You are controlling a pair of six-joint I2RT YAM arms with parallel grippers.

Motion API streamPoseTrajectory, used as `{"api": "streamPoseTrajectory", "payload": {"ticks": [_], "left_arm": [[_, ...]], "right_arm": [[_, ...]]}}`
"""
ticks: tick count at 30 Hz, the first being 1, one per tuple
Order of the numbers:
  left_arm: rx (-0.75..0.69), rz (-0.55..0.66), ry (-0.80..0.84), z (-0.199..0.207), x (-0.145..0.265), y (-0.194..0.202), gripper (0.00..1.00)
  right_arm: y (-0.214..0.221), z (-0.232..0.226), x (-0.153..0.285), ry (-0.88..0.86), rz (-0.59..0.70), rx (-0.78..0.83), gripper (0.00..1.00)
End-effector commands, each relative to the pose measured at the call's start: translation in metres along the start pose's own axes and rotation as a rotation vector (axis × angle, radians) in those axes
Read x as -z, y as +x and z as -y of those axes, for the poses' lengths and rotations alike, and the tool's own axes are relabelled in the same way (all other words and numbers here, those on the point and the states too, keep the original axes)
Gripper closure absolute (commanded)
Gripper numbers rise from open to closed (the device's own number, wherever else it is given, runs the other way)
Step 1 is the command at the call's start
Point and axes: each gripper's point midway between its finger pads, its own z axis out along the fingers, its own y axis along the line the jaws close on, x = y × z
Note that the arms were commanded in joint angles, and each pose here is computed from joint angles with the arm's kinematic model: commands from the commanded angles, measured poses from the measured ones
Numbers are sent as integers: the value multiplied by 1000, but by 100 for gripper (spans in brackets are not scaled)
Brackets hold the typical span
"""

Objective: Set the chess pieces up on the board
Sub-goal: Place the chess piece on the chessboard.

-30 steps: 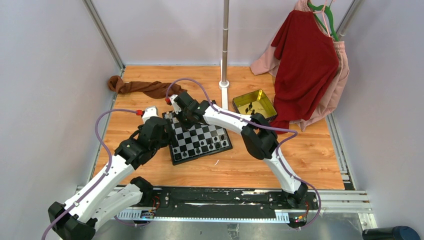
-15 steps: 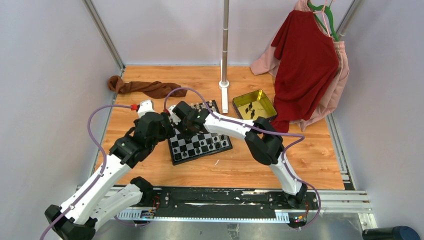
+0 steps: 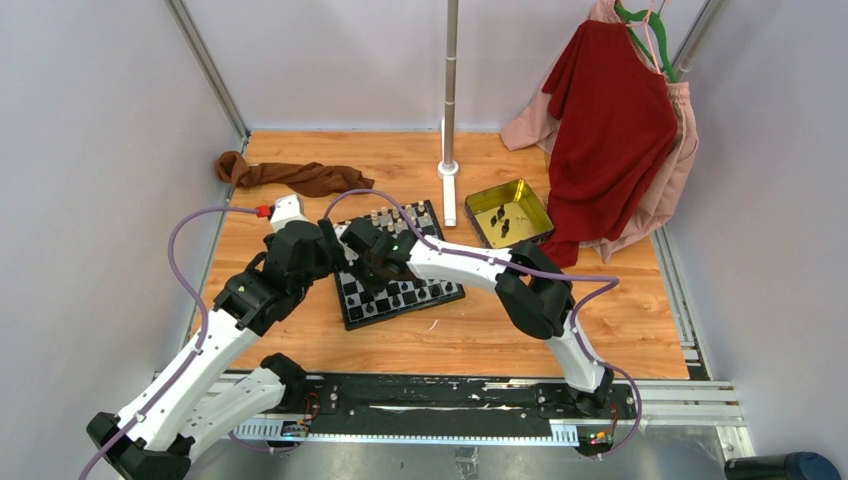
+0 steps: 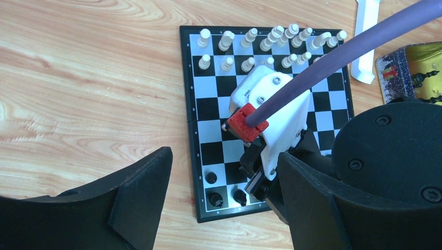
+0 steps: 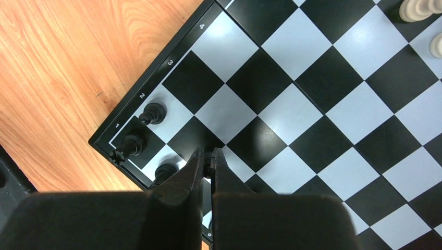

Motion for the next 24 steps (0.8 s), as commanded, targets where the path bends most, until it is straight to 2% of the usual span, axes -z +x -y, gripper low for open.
{"api": "streamPoseTrajectory", "payload": {"ticks": [1, 24], "left_arm": [[29, 32, 8, 2, 8, -12, 21], [55, 48, 40, 4, 19, -19, 21]], "right_arm": [[-6, -10, 11, 1, 21, 21, 100], [-17, -17, 1, -14, 27, 40, 100]]}}
